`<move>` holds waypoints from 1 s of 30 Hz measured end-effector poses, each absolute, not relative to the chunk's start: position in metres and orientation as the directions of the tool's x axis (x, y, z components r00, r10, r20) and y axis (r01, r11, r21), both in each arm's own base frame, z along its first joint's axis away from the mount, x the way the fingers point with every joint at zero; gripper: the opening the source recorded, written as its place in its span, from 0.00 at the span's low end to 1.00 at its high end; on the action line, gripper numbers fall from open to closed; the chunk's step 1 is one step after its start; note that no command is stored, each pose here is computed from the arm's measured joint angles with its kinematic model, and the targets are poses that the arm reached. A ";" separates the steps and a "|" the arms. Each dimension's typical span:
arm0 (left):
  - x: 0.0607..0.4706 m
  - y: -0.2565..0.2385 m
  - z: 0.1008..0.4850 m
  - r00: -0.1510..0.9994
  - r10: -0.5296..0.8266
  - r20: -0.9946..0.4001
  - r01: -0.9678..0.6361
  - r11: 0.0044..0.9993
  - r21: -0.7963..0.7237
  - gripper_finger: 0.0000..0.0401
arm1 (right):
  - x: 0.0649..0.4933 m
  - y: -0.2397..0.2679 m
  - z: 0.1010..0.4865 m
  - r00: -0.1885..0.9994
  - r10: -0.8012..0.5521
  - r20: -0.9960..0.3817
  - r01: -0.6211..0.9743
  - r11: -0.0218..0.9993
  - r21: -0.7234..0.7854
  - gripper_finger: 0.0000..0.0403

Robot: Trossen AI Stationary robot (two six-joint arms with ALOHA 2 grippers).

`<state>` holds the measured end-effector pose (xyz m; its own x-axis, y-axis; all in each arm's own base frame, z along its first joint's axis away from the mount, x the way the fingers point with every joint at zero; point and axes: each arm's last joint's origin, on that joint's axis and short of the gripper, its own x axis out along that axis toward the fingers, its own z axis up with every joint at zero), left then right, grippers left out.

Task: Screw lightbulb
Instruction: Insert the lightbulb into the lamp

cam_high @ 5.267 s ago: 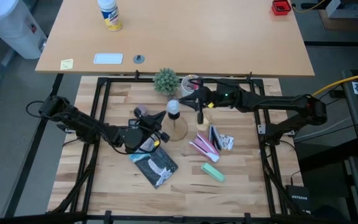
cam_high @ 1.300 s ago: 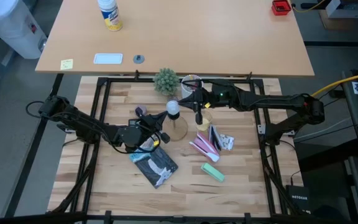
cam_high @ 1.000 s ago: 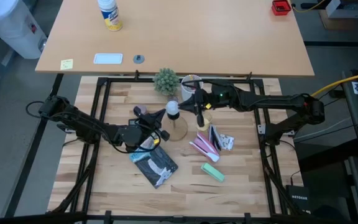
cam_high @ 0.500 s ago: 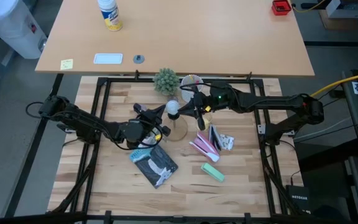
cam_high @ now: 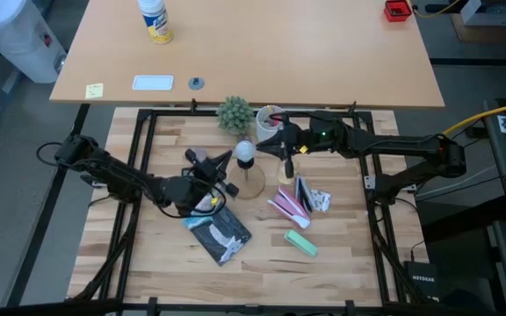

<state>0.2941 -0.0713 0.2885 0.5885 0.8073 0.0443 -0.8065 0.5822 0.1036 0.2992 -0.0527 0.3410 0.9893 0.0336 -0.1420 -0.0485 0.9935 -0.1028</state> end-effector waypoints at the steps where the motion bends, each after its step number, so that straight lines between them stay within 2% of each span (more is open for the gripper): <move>1: 0.294 -0.073 0.288 0.596 0.802 0.045 -0.801 0.589 0.103 0.00 | 0.299 -0.053 0.341 0.989 0.008 -0.145 -0.024 0.993 -0.115 0.11; 5: 0.295 -0.077 0.289 0.667 0.743 0.055 -0.744 0.663 0.081 0.00 | 0.303 -0.057 0.337 0.986 -0.075 -0.150 0.049 0.984 -0.171 0.11; 9: 0.299 -0.076 0.286 0.740 0.670 0.052 -0.672 0.738 0.060 0.00 | 0.311 -0.059 0.331 0.985 -0.088 -0.149 0.058 0.979 -0.194 0.11; 16: 0.301 -0.070 0.276 0.736 0.677 -0.009 -0.676 0.736 0.039 0.00 | 0.314 -0.060 0.327 0.982 -0.097 -0.163 0.065 0.979 -0.195 0.11; 30: 0.302 -0.067 0.275 0.727 0.687 -0.012 -0.686 0.726 0.047 0.00 | 0.314 -0.059 0.323 0.978 -0.066 -0.198 0.029 0.982 -0.184 0.11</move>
